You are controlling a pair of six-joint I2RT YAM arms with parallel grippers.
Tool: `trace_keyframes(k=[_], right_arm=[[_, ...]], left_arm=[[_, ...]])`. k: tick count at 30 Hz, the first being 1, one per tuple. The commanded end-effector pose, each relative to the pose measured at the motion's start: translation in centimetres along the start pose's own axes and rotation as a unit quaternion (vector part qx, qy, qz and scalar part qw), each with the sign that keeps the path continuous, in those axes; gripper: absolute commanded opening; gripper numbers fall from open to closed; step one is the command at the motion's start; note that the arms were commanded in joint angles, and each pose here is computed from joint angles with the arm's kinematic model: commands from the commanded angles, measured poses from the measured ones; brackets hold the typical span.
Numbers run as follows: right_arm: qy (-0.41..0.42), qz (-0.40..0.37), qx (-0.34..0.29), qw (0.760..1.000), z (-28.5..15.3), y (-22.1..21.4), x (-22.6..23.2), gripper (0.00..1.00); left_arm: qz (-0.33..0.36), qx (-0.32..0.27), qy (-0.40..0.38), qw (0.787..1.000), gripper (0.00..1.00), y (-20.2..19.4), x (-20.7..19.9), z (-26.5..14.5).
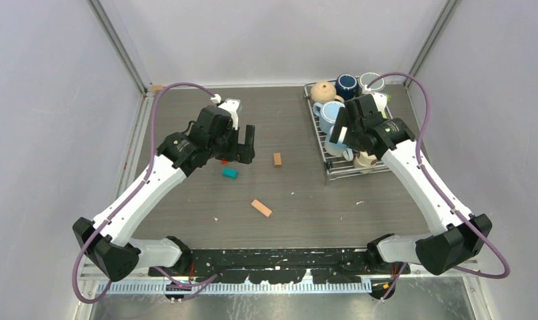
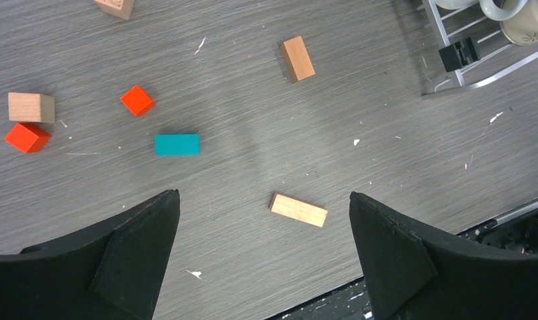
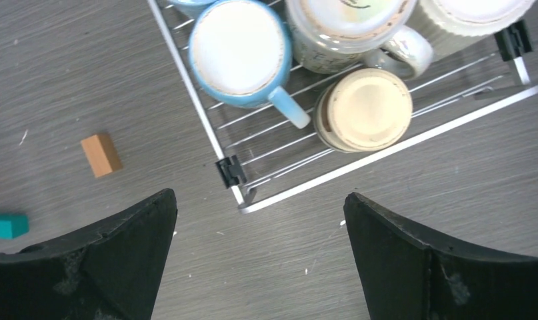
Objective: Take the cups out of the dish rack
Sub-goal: Unload the cup from the dish rack.
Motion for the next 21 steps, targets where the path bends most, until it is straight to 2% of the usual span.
trace_keyframes(k=[1,5,16,21], right_arm=[[-0.027,0.012,-0.011,1.000,0.1,1.1,-1.3,1.00],[-0.006,-0.001,-0.004,1.000,1.5,1.3,-0.7,1.00],[-0.088,0.037,0.041,0.995,4.9,0.0,-5.4,1.00],[-0.088,0.063,0.058,0.992,7.0,-1.0,-6.3,1.00]], left_arm=[[0.004,-0.021,-0.038,0.999,1.00,0.7,-0.7,-1.3],[0.005,-0.020,-0.048,0.999,1.00,0.8,-1.0,-1.3],[0.008,-0.015,-0.050,0.999,1.00,0.6,-0.9,-1.6],[0.009,-0.015,-0.047,0.999,1.00,0.5,-0.8,-1.5]])
Point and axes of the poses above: each gripper's point midway between its finger pads, its own z axis out along the fingers, its own x axis along the line the jaws close on, y = z × x, the point moved 8 cm from there along -z, back along the fingers, and after that the axes turned 13 degrees about -z, right-handed, at the moved point
